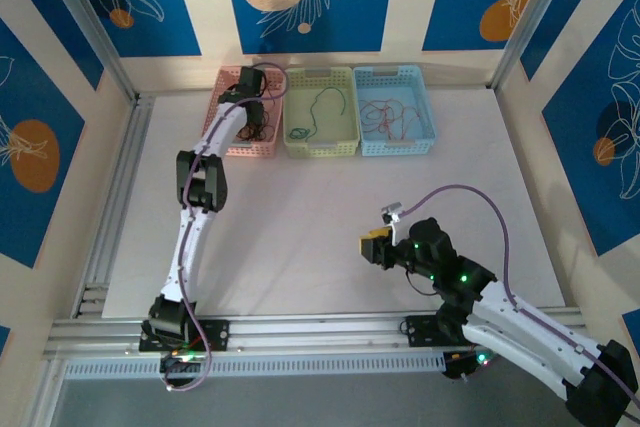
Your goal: Untangle the cables
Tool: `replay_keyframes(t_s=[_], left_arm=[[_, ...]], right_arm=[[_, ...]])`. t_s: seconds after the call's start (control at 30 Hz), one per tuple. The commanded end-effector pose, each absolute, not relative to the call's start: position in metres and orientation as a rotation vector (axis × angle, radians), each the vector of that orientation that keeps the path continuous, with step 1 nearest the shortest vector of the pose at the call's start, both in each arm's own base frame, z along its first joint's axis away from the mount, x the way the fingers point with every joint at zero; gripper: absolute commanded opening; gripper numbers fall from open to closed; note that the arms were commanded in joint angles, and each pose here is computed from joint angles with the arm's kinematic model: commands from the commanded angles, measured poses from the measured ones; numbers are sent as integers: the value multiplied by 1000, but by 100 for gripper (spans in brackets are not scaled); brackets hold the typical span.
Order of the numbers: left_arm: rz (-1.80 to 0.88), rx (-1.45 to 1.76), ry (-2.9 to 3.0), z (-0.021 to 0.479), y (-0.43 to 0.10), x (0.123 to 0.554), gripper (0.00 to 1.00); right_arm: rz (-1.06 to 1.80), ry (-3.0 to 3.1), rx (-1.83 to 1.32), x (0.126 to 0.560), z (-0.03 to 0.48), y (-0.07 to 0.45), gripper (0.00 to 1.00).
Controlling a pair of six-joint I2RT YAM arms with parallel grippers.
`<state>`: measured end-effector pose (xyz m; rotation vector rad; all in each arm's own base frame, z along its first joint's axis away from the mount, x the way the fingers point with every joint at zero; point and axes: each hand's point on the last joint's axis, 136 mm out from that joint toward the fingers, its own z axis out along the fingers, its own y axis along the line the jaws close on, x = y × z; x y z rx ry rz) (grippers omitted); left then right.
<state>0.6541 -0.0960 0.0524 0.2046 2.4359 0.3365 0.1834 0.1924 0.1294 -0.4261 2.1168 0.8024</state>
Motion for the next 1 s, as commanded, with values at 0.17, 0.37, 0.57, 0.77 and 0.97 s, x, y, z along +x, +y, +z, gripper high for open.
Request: replay_keyframes(t_s=[0.17, 0.37, 0.57, 0.77, 0.97], left_arm=[[298, 122, 2247, 201, -91, 636, 71], [318, 63, 2177, 265, -75, 601, 77], [223, -49, 2115, 306, -62, 534, 77], [52, -188, 2009, 285, -47, 421, 100], [19, -244, 1905, 228, -24, 323, 100]], right_arm=[[771, 2078, -435, 185, 133, 191, 39], [769, 2068, -427, 184, 134, 189, 40], [767, 2065, -420, 185, 135, 188, 43], [676, 2069, -294, 199, 141, 167, 55], [506, 1984, -80, 232, 172, 116, 68]])
